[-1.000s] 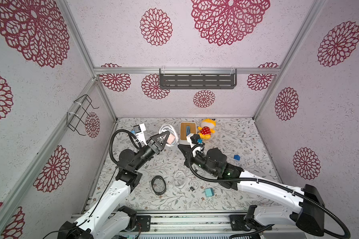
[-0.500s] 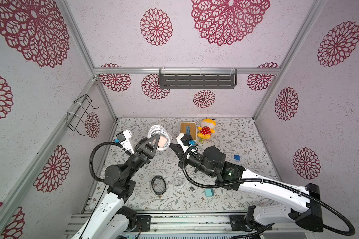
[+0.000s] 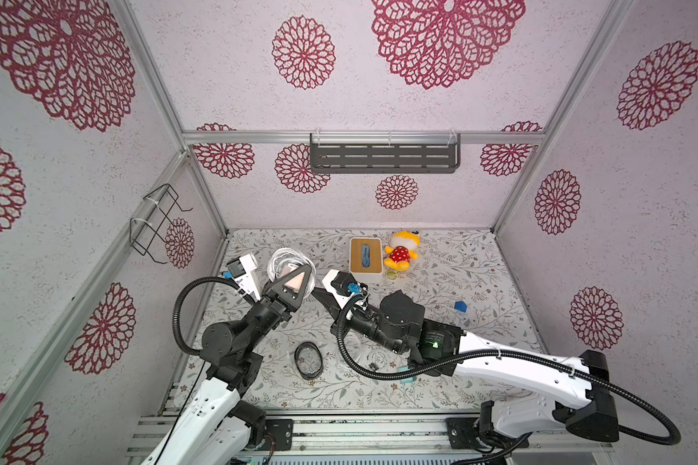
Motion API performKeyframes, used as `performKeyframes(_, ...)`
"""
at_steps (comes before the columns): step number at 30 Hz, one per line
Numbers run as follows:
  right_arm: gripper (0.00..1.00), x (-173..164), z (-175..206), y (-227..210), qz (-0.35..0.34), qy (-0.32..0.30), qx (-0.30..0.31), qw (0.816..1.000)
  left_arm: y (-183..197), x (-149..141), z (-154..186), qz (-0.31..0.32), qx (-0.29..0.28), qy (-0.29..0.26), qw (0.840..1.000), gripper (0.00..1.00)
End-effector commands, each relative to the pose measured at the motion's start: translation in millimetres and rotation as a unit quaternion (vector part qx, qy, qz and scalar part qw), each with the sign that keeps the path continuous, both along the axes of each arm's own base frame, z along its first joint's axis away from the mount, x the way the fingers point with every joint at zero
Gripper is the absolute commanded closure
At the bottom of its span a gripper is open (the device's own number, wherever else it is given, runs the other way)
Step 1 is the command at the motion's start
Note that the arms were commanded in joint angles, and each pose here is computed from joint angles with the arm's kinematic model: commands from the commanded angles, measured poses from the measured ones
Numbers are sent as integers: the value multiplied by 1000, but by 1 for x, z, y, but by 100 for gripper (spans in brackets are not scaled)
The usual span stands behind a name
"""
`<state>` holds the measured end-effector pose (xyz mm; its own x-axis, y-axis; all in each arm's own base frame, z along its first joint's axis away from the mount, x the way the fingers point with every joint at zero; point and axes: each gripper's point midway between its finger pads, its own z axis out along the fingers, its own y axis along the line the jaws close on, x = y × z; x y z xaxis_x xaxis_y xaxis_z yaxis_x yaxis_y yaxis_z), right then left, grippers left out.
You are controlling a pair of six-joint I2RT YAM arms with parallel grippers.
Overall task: Pack away charging kits
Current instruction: Zip the zipper on the storage bag.
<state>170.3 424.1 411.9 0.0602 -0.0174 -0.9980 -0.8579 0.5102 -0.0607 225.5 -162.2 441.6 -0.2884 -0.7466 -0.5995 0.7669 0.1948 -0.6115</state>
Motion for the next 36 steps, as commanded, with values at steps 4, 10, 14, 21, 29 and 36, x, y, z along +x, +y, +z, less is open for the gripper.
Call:
performKeyframes(4,100,-10,9,-5,0,-19,28,999,-1,0,5,9,18,14,1000,65)
performKeyframes(10,100,-4,5,-15,-25,-22,21,999,-1,3,3,20,40,30,999,70)
performKeyframes(14,100,6,8,-23,-60,-24,22,998,-7,5,-1,11,63,42,997,85)
performKeyframes(21,100,39,20,-42,-143,-25,21,989,-24,13,-26,-5,135,91,987,99)
performKeyframes(29,100,76,34,-61,-183,-20,26,983,-48,14,-51,-36,191,134,972,100)
performKeyframes(36,100,98,35,-75,-204,-19,19,979,-59,12,-58,-51,216,144,964,100)
